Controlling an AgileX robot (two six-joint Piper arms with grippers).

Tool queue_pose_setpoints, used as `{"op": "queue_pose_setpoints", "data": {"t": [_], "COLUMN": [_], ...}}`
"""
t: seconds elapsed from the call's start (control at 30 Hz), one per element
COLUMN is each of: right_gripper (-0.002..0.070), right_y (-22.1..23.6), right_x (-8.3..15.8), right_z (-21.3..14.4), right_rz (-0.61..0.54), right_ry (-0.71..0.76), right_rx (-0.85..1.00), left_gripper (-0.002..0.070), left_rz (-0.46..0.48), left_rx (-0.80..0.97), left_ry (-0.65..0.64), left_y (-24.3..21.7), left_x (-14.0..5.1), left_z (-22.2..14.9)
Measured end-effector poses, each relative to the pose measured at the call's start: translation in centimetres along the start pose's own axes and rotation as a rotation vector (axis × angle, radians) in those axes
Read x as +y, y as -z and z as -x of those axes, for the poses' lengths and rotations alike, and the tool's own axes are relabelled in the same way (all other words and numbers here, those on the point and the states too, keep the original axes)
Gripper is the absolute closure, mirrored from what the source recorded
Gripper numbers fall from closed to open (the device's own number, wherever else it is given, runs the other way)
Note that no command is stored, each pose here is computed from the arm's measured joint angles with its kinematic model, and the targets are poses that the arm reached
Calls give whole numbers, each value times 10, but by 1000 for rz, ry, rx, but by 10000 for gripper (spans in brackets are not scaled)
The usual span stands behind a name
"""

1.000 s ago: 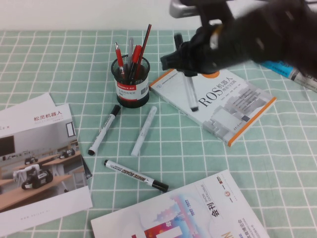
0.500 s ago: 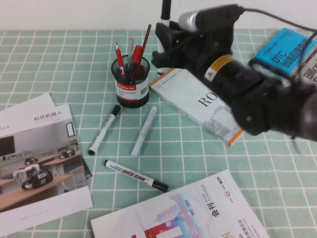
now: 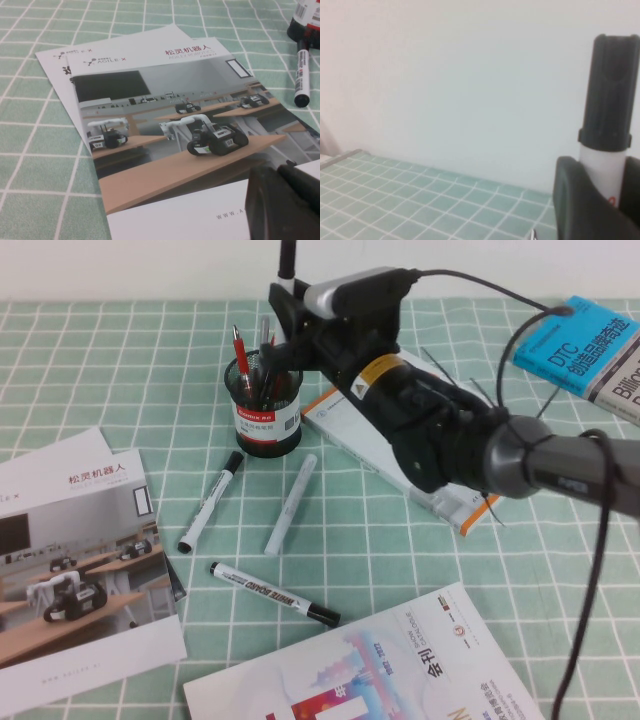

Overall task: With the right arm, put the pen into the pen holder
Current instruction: Place the pen onto the pen holder

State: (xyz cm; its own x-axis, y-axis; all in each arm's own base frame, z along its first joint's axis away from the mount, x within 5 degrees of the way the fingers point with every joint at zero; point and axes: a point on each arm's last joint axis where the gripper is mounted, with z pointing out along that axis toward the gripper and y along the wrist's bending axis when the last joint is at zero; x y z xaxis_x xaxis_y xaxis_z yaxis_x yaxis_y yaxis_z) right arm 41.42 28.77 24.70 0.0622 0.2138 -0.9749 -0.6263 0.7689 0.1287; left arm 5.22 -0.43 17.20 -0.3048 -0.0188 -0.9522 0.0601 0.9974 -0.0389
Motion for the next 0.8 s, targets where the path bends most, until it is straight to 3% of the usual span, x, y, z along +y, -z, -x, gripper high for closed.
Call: {"op": "queue_pose_setpoints", "data": {"t": [0.8], "right_gripper": [554], "right_y": [-19], "right_x": [0], "right_z": [-48], "right_rz": [11], "right_ry": [82], "right_rx": [83], "left_gripper": [679], "left_rz": [0], "left_rx": [0], "left_ry": [0], "left_y": [0], "left_x": [0], "left_z": [0]}}
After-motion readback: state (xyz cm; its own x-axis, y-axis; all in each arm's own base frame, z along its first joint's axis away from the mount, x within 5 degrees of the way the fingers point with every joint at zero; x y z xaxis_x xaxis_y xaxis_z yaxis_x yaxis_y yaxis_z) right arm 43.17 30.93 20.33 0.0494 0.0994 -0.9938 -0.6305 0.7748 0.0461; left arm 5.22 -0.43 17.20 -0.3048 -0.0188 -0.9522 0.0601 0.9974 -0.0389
